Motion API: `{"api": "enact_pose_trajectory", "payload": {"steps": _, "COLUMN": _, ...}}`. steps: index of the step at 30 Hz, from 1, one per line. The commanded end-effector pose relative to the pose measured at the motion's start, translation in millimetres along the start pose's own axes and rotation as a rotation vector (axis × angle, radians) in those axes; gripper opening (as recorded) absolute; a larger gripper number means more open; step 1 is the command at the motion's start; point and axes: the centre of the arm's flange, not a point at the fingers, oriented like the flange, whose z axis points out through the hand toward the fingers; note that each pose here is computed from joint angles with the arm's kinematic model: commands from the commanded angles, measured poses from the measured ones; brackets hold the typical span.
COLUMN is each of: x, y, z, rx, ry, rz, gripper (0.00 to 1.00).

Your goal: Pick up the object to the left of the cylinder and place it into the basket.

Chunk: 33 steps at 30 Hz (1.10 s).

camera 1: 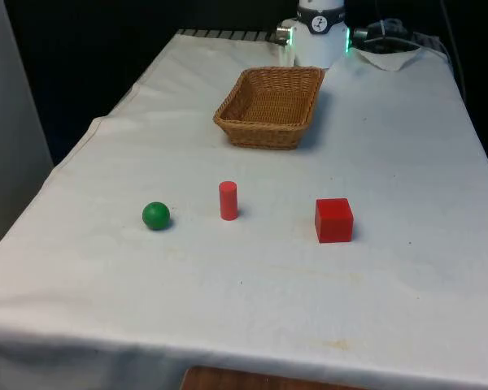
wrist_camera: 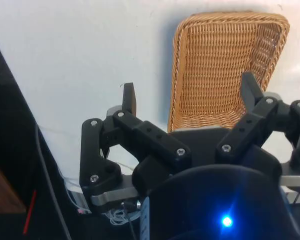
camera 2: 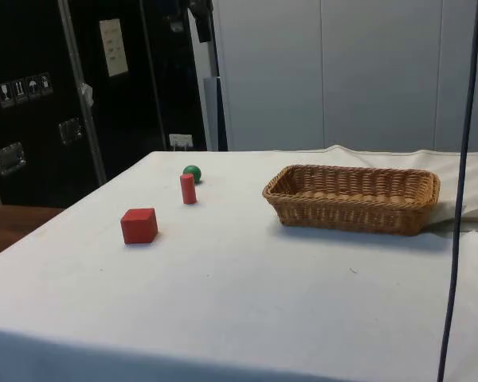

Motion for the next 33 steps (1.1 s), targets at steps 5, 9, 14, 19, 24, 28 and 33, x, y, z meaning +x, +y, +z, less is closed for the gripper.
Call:
{"api": "enact_pose_trajectory", "payload": {"steps": 5, "x": 6.1, "y": -0.2, "z": 11, "rx": -0.004, "ry": 0.007, "rz": 0.002, "gripper": 1.00}}
{"api": "enact_pose_trajectory", "payload": {"steps": 9, "x": 10.1, "y": -3.7, "z": 17, "rx": -0.010, "ry": 0.006, "rz": 0.003, "gripper": 1.00}}
{"api": "enact_pose_trajectory", "payload": {"steps": 14, "x": 14.6, "y": -8.7, "z": 22, "rx": -0.015, "ry": 0.016, "rz": 0.002, "gripper": 1.00}}
{"api": "enact_pose_trajectory", "payload": {"steps": 19, "x": 21.4, "y": -17.2, "z": 28, "rx": -0.024, "ry": 0.037, "rz": -0.002, "gripper": 1.00}}
{"api": "enact_pose_trajectory", "payload": {"steps": 24, "x": 28.0, "y": -26.0, "z": 34, "rx": -0.032, "ry": 0.057, "rz": -0.005, "gripper": 1.00}}
{"api": "enact_pose_trajectory", "payload": {"steps": 28, "x": 33.6, "y": -32.8, "z": 39, "rx": -0.039, "ry": 0.074, "rz": -0.006, "gripper": 1.00}}
{"api": "enact_pose_trajectory", "payload": {"steps": 33, "x": 40.1, "y": -40.6, "z": 45, "rx": -0.047, "ry": 0.091, "rz": -0.009, "gripper": 1.00}}
